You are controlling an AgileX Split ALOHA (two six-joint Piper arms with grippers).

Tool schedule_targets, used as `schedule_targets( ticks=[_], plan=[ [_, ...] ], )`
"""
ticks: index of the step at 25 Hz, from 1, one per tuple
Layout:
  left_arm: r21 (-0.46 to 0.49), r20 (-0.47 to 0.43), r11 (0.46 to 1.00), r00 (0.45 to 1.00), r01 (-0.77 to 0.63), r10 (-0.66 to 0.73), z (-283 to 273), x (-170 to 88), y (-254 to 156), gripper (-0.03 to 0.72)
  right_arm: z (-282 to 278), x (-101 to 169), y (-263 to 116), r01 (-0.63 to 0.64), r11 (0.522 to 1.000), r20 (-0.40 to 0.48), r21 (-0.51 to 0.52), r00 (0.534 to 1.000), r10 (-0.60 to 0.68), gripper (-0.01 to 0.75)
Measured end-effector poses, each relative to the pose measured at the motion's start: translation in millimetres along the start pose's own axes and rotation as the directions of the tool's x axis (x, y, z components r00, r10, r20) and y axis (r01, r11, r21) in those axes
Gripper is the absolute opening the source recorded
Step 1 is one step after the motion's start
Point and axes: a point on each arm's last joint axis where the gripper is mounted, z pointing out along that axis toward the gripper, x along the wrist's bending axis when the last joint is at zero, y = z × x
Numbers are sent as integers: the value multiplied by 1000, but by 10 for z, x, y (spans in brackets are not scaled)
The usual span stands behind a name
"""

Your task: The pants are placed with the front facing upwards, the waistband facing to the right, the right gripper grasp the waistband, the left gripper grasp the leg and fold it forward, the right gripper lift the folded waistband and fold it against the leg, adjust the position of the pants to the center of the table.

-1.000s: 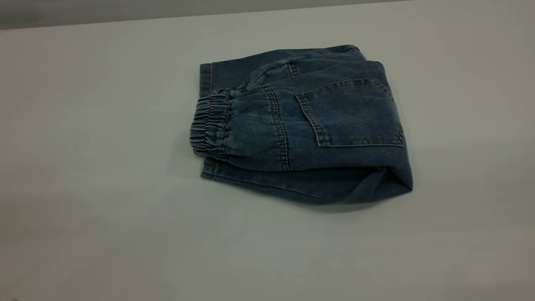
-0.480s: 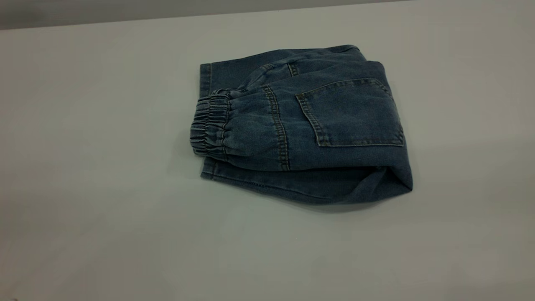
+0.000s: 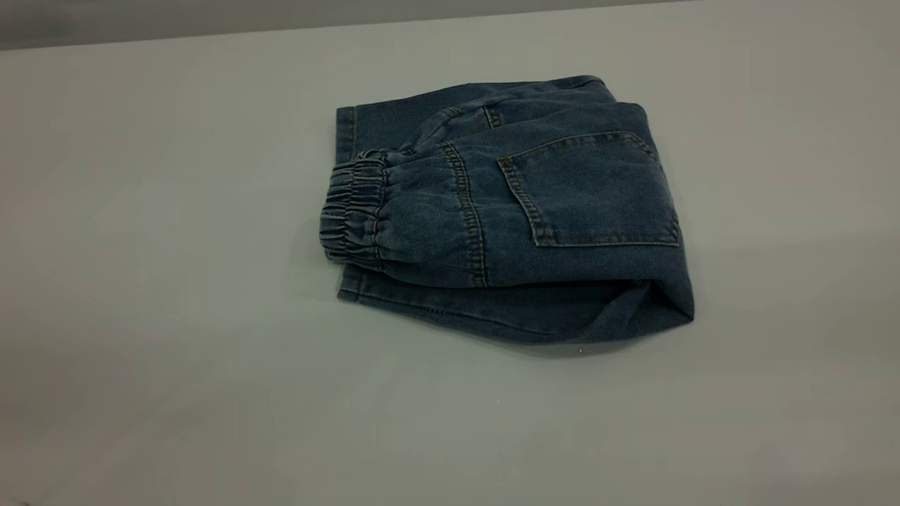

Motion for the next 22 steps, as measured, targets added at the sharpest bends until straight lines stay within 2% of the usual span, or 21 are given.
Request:
schedule_targets(
  ticks=[17, 19, 22],
  plan=[
    [1, 6, 1000, 1000, -12, 12, 2, -5, -2, 461, 1, 2, -1, 1, 1000, -2, 0, 1000, -1, 573],
    [-1, -5, 1000, 1000, -3, 3, 2, -2, -1, 461, 1, 2, -1, 1, 1000, -2, 0, 1000, -1, 573],
    [-4, -70, 999, 996, 49, -49, 2, 16, -1, 461, 1, 2, -1, 1, 1000, -2, 0, 1000, -1, 573]
  ],
)
